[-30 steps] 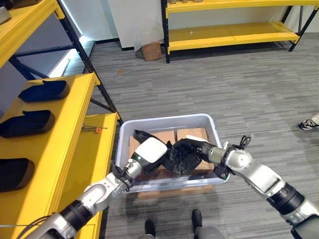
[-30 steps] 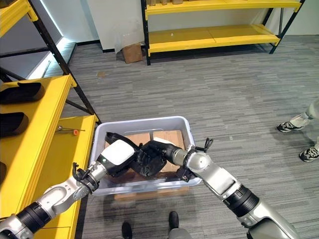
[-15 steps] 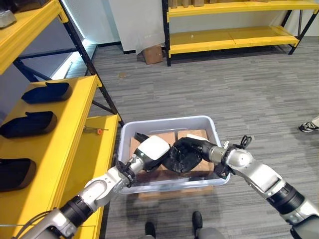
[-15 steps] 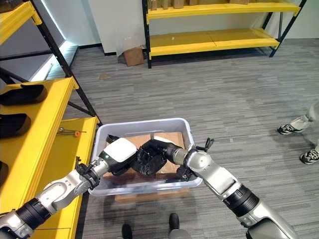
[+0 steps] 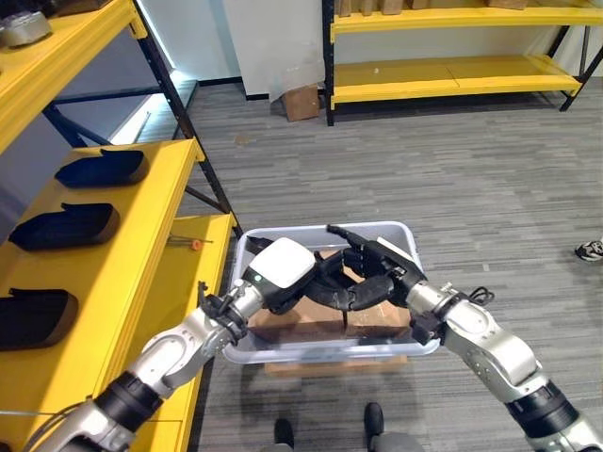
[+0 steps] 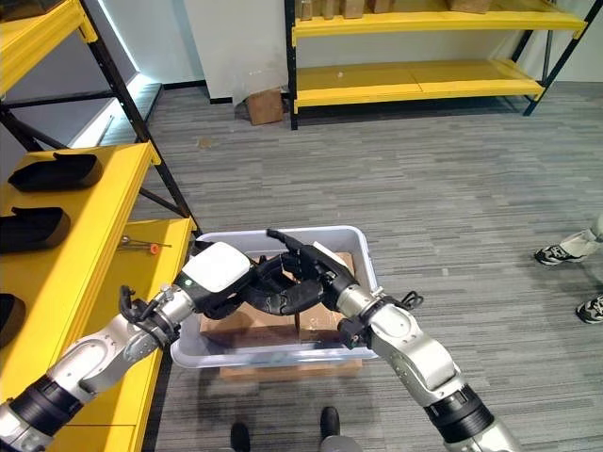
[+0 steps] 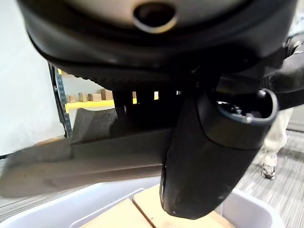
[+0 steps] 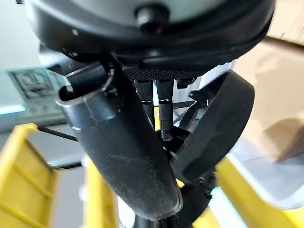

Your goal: Move parts from the plastic box to the shelf.

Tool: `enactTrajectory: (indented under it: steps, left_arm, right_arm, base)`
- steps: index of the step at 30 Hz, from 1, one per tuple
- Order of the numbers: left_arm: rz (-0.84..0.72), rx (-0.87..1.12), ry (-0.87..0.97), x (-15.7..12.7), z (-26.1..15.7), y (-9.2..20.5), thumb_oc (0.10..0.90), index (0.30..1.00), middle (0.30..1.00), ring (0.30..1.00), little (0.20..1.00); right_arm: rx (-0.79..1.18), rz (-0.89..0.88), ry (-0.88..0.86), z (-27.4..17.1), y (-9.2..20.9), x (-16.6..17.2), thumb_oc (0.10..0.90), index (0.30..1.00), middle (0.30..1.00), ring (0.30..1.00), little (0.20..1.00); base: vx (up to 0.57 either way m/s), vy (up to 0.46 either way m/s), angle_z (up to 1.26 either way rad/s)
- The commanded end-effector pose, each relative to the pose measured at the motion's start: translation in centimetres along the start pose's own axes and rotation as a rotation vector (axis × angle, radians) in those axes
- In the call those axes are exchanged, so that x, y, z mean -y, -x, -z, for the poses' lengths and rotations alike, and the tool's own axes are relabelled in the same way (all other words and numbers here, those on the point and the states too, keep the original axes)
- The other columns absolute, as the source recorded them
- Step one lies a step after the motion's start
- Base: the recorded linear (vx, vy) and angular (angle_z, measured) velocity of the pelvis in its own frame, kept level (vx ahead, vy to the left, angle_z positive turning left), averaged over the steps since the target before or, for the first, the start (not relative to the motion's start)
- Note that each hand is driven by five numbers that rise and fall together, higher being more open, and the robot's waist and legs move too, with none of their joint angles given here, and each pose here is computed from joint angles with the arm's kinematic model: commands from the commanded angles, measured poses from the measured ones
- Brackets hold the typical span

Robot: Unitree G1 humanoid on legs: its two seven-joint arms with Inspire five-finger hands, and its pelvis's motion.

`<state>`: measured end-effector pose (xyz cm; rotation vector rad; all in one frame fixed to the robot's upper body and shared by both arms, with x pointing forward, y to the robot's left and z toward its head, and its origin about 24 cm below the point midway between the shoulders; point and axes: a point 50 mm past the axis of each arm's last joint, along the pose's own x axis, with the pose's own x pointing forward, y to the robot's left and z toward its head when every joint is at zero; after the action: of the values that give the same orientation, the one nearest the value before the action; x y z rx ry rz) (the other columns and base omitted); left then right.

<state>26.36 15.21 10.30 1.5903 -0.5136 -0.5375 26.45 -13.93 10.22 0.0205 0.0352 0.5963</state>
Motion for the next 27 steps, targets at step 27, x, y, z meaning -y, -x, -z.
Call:
enactTrajectory:
  steps: [27]
  left_arm:
    - [-0.390,-0.117,-0.104,5.2,3.0,8.8,0.400,0.300,0.300,0.300,0.300]
  right_arm:
    - [0.388,0.168,-0.206,-2.4,-0.5,2.6,0.900,1.000,1.000,1.000,1.000]
  base:
    - [-0.02,-0.053,0.12]
